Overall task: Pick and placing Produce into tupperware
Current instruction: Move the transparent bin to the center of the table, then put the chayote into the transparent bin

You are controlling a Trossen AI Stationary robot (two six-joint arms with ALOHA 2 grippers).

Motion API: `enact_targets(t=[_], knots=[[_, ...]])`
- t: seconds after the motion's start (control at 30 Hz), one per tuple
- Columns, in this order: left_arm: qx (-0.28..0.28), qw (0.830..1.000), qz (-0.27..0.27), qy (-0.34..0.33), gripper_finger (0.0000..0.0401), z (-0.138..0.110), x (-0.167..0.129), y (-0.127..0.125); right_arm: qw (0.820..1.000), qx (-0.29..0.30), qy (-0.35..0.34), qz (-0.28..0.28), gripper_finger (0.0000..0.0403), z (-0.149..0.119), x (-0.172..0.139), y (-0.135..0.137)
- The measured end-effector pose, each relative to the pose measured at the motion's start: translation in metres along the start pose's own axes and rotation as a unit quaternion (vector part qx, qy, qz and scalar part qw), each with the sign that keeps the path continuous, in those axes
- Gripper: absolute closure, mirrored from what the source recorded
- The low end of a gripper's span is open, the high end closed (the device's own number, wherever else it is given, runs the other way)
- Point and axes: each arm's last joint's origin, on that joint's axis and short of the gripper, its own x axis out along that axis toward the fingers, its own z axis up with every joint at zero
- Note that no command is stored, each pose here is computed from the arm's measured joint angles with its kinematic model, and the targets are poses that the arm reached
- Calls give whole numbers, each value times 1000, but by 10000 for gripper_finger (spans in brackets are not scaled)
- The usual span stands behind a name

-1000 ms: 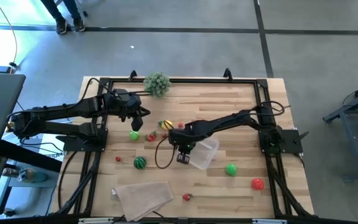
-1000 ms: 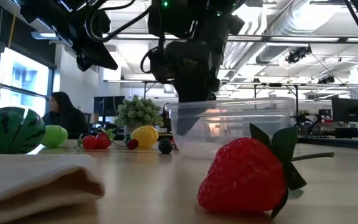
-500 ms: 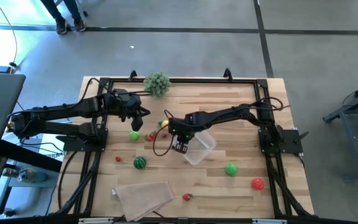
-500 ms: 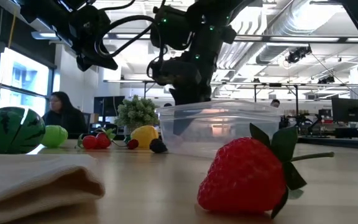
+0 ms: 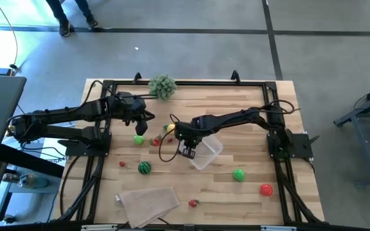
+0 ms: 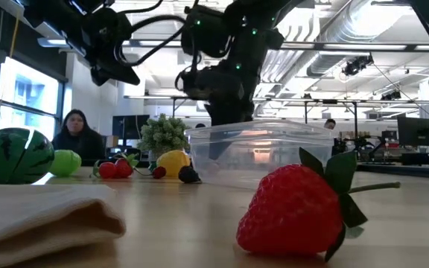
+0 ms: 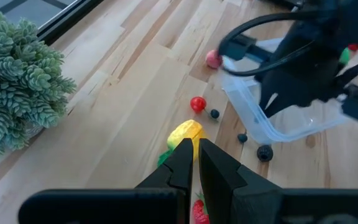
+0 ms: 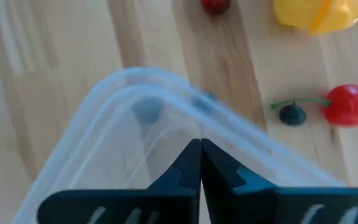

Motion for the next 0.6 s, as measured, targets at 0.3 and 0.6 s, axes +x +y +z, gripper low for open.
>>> enact_targets(t=[0.3,0.6], knots=[[12,1000,4,2,384,0,0,0,998,-29,-33,-45,402,-7,-47,17],[14,1000,-9,6,385,-1,0,0,985,-7,-70,-155,402,-36,-132,26]])
